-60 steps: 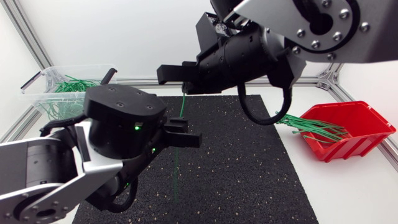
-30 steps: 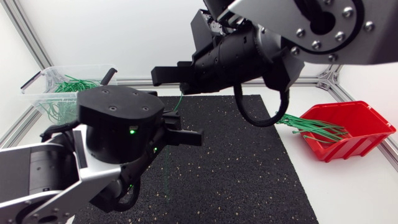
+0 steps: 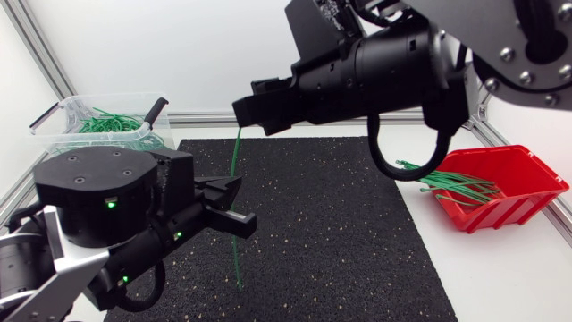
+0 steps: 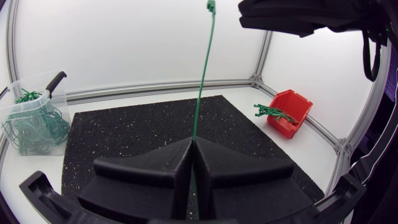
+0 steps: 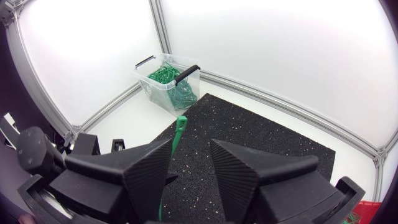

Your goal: Take a green cable tie from the red box, thread the tail through the head to close it, then place it in the transparent bin on the left.

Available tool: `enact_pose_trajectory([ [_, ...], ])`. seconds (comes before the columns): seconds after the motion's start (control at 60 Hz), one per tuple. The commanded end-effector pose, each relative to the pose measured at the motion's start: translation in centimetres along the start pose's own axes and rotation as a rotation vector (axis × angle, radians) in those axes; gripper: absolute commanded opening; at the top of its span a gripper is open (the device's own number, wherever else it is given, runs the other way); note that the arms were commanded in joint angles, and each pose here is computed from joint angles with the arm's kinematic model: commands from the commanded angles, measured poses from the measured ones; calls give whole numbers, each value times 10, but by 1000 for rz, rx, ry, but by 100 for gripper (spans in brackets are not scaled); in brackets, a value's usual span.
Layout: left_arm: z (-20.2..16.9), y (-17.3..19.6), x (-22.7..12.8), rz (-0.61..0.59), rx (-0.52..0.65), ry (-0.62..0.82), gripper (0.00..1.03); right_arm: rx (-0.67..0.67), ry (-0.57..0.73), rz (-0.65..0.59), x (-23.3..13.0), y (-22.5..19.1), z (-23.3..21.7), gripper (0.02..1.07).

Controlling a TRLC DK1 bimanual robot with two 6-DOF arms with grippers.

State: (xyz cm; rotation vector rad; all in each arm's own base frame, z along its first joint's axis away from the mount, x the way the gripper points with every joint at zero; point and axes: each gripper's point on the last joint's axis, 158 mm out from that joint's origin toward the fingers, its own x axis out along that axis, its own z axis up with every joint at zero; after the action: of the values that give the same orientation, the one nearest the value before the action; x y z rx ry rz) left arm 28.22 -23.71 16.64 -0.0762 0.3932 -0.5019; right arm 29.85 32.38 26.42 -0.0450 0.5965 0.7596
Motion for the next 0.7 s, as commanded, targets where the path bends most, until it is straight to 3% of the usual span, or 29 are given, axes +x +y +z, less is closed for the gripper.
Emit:
enact_pose_trajectory([
  [0.0, -5, 5, -7, -35, 8, -3, 4, -36, 3, 3, -4, -10, -7, 77],
  [0.183, -5, 0, -19, -133, 0, -19, 4, -137, 10, 103, -10, -13, -12, 89],
  [0.317, -7, -6, -25, -207, -8, -17, 4, -250, 24, 193, -6, -16, -19, 89],
  [0.5, -10, -20, -36, -330, -18, 8, 4, -213, 82, 437, 2, 6, -44, 89],
  [0.683, -9, -27, -43, -403, -30, 27, 4, -338, 79, 529, 6, 23, -60, 89],
])
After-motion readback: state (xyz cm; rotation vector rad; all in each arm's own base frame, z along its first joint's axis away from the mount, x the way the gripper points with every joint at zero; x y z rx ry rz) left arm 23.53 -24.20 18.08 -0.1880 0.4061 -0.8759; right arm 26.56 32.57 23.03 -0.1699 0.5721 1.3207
